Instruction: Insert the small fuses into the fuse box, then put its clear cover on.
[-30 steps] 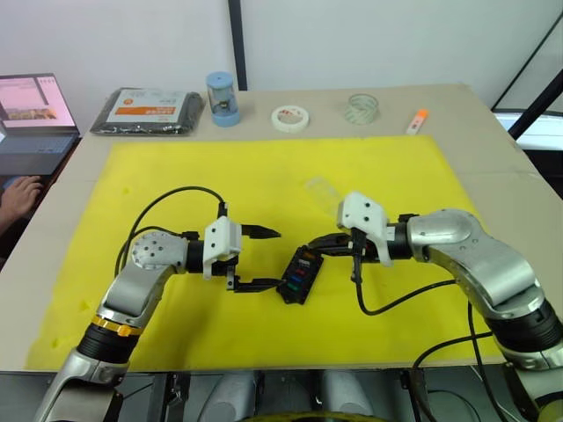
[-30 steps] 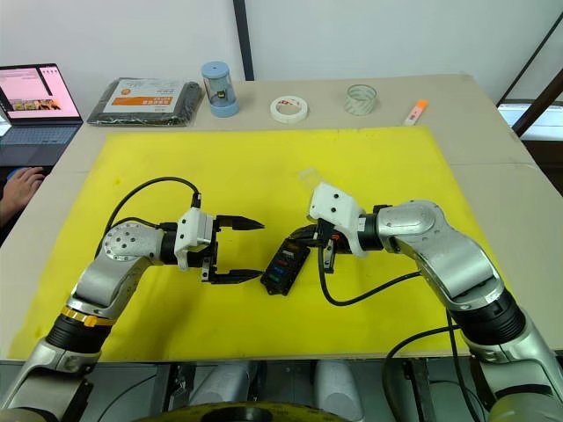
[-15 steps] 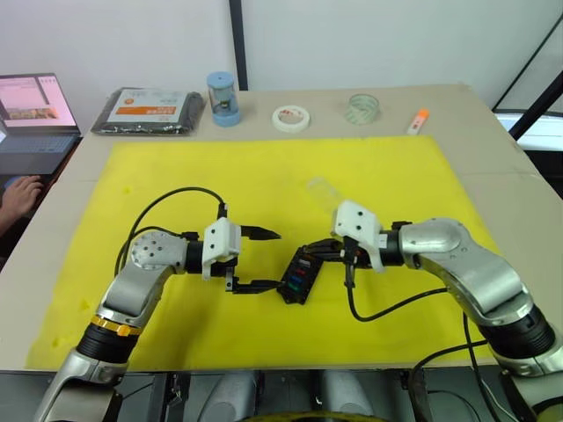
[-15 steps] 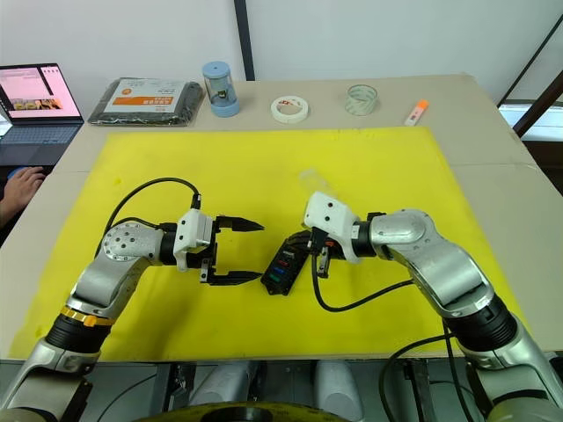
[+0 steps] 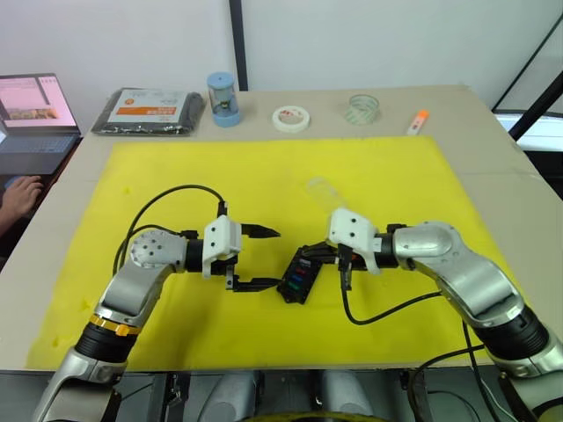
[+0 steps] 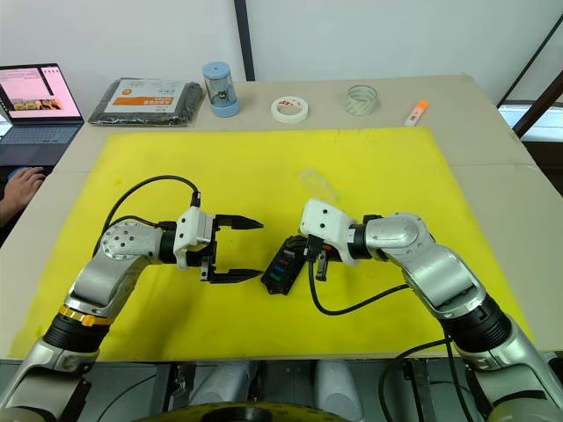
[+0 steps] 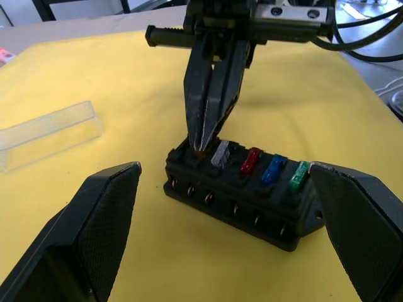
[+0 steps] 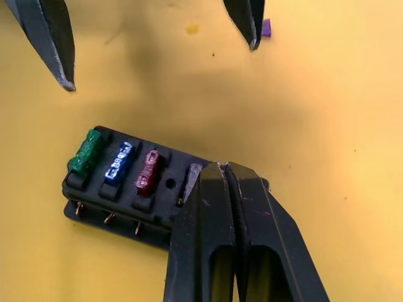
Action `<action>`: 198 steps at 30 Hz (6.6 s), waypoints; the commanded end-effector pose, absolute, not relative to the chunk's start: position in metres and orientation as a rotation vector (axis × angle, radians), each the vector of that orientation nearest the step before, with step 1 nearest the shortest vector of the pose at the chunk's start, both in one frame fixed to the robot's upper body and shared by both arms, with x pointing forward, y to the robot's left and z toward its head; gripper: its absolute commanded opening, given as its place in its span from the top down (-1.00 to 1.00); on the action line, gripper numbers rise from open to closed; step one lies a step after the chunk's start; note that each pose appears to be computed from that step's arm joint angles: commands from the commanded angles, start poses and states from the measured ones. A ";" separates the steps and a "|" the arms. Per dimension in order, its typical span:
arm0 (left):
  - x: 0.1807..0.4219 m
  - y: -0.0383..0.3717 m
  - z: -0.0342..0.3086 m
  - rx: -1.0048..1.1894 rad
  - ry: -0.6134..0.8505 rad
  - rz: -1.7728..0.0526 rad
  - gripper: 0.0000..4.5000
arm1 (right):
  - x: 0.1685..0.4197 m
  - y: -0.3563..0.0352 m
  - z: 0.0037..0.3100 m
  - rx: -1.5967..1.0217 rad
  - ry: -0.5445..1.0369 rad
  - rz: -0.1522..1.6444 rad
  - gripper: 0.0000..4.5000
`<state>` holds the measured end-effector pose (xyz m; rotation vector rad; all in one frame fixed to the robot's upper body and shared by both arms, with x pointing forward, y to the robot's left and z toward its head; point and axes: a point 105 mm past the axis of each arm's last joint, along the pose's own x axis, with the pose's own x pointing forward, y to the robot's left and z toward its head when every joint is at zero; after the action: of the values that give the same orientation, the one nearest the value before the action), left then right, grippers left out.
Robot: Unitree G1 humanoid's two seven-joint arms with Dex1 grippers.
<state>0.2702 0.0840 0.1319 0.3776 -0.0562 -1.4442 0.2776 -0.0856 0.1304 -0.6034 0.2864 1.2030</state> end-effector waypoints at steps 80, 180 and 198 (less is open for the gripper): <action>0.324 0.204 0.140 -0.945 0.797 -0.820 -1.00 | 0.270 -0.055 0.215 -0.556 -0.147 1.255 -0.97; 0.284 0.075 0.224 0.511 -0.269 -1.433 1.00 | 0.272 -0.081 0.225 -0.618 0.012 1.275 0.24; 0.276 0.078 0.210 0.537 -0.253 -1.438 1.00 | 0.267 -0.073 0.227 -0.585 -0.026 1.294 0.24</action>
<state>0.2778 0.0777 0.2027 0.5050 -0.2110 -1.4391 0.2721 -0.0766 0.2168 -0.5640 0.0263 1.2843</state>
